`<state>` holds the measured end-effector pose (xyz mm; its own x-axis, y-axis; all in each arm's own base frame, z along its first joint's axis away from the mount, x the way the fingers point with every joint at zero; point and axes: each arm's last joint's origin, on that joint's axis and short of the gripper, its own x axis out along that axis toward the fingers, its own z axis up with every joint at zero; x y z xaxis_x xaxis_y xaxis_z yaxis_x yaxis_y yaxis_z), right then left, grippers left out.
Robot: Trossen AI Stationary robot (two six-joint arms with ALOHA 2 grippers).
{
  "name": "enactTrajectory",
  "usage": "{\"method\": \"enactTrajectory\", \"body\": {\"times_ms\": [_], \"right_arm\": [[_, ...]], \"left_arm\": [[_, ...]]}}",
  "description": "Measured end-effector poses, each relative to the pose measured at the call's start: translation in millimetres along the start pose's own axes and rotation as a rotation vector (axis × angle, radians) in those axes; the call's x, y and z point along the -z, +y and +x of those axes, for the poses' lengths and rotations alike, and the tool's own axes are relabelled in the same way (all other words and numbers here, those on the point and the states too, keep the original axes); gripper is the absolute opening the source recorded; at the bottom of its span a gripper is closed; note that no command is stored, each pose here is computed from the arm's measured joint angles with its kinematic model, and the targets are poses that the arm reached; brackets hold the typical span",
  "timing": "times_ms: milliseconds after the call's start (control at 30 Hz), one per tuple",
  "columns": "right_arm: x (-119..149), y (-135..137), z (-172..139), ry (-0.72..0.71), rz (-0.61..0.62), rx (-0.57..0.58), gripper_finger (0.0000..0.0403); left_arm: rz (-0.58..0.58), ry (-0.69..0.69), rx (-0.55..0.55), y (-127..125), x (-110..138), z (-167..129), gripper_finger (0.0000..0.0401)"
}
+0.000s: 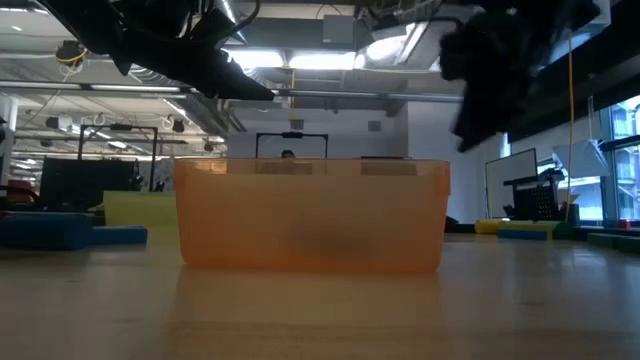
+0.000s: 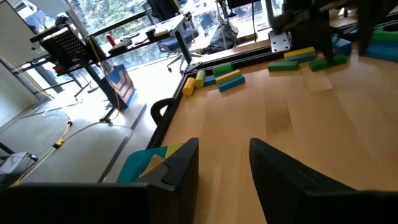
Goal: Sort blocks by size
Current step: Put the green rectangular block into the orange bin
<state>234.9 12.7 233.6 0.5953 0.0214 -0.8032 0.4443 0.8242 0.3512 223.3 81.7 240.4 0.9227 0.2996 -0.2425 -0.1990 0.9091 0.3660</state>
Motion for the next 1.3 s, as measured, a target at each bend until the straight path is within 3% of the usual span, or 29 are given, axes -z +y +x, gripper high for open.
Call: {"method": "enactTrajectory", "body": {"times_ms": [233, 400, 700, 1300], "right_arm": [[29, -22, -11, 0.243, 0.329, 0.291, 0.0179], [45, -33, -9, 0.400, 0.473, 0.473, 0.0179], [74, -50, 14, 0.581, 0.590, 0.564, 0.0179], [100, -69, 33, 0.578, 0.597, 0.535, 0.0179]], "left_arm": [[0.001, 0.000, 0.000, 0, 0, 0, 0.0127], [0.001, 0.000, 0.000, 0, 0, 0, 0.0127], [0.004, 0.000, 0.000, 0, 0, 0, 0.0127], [0.003, -0.001, -0.001, 0, 0, 0, 0.0127]]}}
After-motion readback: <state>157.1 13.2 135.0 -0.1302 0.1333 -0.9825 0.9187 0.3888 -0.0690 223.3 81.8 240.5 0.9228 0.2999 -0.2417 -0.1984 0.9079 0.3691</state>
